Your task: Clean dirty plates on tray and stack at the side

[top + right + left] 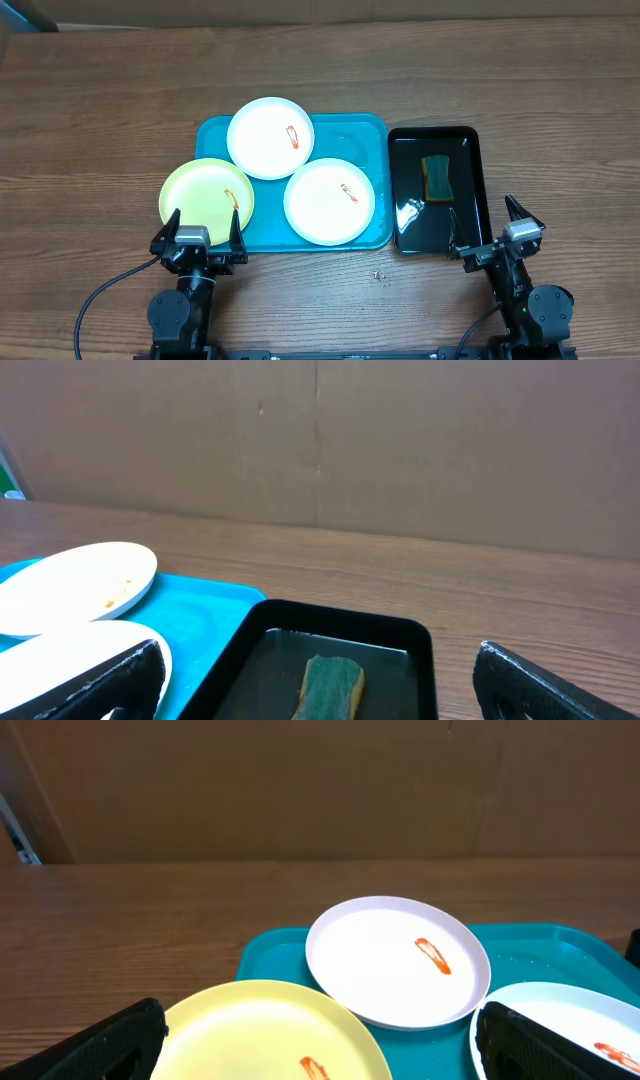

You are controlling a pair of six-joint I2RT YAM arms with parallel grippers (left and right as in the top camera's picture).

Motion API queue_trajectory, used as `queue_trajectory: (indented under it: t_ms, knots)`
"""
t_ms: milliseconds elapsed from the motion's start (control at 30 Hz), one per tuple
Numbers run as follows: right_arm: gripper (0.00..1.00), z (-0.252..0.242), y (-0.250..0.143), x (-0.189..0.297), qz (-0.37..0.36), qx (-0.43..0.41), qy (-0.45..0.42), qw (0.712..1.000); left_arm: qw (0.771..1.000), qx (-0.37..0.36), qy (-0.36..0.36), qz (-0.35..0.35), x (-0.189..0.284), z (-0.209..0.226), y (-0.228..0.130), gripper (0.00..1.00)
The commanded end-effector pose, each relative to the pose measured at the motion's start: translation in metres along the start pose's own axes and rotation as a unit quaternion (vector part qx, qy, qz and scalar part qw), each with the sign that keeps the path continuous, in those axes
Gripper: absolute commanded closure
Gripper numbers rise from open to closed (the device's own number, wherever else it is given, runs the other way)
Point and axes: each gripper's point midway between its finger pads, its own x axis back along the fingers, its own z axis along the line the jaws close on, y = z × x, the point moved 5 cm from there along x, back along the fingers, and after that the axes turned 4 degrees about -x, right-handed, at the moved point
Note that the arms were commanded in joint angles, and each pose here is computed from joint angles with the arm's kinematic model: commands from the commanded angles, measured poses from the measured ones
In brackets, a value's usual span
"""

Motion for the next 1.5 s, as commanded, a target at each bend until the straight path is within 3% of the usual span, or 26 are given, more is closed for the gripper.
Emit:
queue_trajectory:
  t_ms: [0,767,1033,1233,1300,1467]
  knots:
    - [0.0,-0.001,-0.003,0.0,0.0,-0.002,-0.003,1.0,1.0,-0.013,0.002,-0.001,0.0,0.001,-0.001,0.0]
    - [0.0,-0.001,-0.003,0.0,0.0,-0.002,-0.003,1.0,1.0,-0.013,-0.001,-0.002,0.0,0.0,-0.001,0.0]
    - [0.0,0.006,-0.002,0.0,0.0,-0.002,0.023,1.0,0.994,-0.016,-0.106,-0.029,0.004,-0.025,0.011,0.0]
    - [0.0,0.019,0.01,0.002,-0.031,0.005,0.078,0.996,0.987,0.041,-0.151,-0.049,0.02,-0.034,0.051,0.0]
    - [0.0,0.03,0.019,0.005,-0.041,0.002,0.12,0.992,0.985,0.04,-0.157,-0.06,0.028,-0.035,0.072,0.0]
    - [0.0,0.035,0.061,0.017,-0.048,-0.055,0.128,0.989,0.985,0.019,-0.166,-0.047,0.047,-0.034,0.134,0.0]
